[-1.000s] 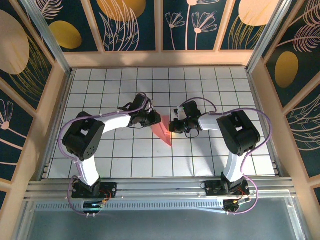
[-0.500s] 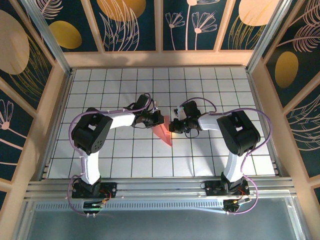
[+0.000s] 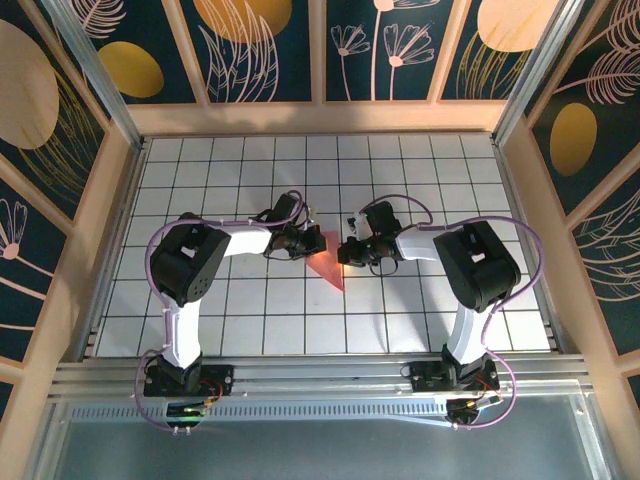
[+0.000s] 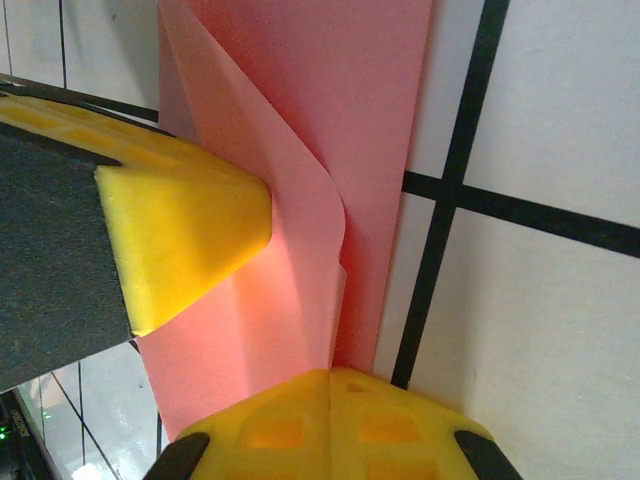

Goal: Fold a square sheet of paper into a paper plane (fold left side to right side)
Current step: Fourth fold the wing at the center of the table.

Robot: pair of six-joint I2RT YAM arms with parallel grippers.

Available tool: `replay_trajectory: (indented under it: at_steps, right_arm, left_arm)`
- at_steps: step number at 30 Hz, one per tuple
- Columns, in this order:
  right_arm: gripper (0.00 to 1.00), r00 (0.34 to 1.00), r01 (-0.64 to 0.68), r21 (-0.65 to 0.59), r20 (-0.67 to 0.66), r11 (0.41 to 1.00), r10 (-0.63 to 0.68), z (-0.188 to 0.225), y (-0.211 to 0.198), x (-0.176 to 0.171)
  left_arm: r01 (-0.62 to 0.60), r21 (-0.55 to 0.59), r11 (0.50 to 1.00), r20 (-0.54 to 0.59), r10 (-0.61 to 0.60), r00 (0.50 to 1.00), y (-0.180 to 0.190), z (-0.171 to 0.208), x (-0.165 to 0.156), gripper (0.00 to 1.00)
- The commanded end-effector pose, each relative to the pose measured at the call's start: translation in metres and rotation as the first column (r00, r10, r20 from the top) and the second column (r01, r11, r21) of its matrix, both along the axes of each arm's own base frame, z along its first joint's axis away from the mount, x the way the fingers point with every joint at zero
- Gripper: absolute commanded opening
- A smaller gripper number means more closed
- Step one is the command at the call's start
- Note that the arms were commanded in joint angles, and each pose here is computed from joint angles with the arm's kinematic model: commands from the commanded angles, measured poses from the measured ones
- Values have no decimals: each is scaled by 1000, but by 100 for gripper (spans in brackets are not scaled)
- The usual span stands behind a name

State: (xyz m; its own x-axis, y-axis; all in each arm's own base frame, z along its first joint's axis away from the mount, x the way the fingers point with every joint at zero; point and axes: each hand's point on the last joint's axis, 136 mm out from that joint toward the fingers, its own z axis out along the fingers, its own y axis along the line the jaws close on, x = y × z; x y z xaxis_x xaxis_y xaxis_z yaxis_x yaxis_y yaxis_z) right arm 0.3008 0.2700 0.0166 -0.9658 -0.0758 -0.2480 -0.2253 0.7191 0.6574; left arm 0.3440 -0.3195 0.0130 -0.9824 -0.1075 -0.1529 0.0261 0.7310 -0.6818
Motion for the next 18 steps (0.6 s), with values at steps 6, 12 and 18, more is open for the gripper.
replay_trajectory:
  at_steps: [6,12,18]
  right_arm:
    - [5,999,18,1,32,1000,-18,19,1,12]
    - [18,995,32,51,92,998,-37,55,3,25]
    - [26,993,48,16,106,999,-49,68,-14,20]
  left_arm:
    - [-14,130,991,-64,23,998,27,-38,-20,0]
    - [-16,142,990,-69,26,997,30,-42,-23,0]
    - [-15,142,990,-69,25,997,31,-42,-24,0]
